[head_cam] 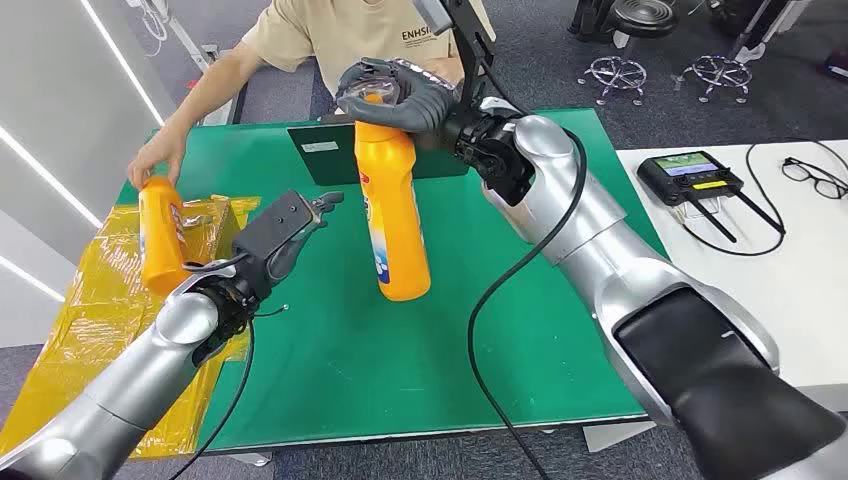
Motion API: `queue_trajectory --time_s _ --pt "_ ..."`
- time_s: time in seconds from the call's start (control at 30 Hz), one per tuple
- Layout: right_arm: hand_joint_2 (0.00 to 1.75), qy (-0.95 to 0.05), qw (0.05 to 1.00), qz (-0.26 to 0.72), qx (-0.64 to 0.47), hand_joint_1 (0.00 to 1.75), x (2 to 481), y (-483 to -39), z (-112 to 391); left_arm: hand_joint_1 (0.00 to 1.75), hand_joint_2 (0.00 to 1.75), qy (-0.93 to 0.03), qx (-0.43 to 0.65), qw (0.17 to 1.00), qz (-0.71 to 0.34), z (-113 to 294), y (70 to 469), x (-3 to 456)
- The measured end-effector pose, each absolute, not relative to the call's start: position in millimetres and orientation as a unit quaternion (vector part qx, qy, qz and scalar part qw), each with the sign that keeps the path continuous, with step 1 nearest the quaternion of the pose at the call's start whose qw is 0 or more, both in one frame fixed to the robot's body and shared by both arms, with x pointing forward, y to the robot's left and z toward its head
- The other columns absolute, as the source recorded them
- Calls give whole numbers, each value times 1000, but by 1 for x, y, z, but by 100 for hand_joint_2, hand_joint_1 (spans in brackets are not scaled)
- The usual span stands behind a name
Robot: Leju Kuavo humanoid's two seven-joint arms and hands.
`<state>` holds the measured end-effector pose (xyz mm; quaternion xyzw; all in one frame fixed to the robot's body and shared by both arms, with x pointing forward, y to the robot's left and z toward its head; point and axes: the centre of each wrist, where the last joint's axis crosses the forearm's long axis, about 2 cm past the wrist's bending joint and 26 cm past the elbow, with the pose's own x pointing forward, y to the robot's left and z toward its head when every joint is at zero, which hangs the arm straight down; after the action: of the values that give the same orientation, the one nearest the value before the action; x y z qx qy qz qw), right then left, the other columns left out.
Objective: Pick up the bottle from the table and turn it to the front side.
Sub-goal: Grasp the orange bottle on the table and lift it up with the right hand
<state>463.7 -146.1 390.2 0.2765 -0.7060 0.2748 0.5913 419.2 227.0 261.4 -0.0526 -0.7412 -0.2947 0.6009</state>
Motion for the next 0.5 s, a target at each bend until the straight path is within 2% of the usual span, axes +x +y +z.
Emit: queue_trajectory --time_s 0.3,0.5 --pt "175 -707 591 270 278 175 464 -144 393 0 0 -736 -56 605 -298 259 221 418" --pt "175 -722 582 226 296 175 466 -147 407 0 0 -718 -83 612 -321 242 191 407"
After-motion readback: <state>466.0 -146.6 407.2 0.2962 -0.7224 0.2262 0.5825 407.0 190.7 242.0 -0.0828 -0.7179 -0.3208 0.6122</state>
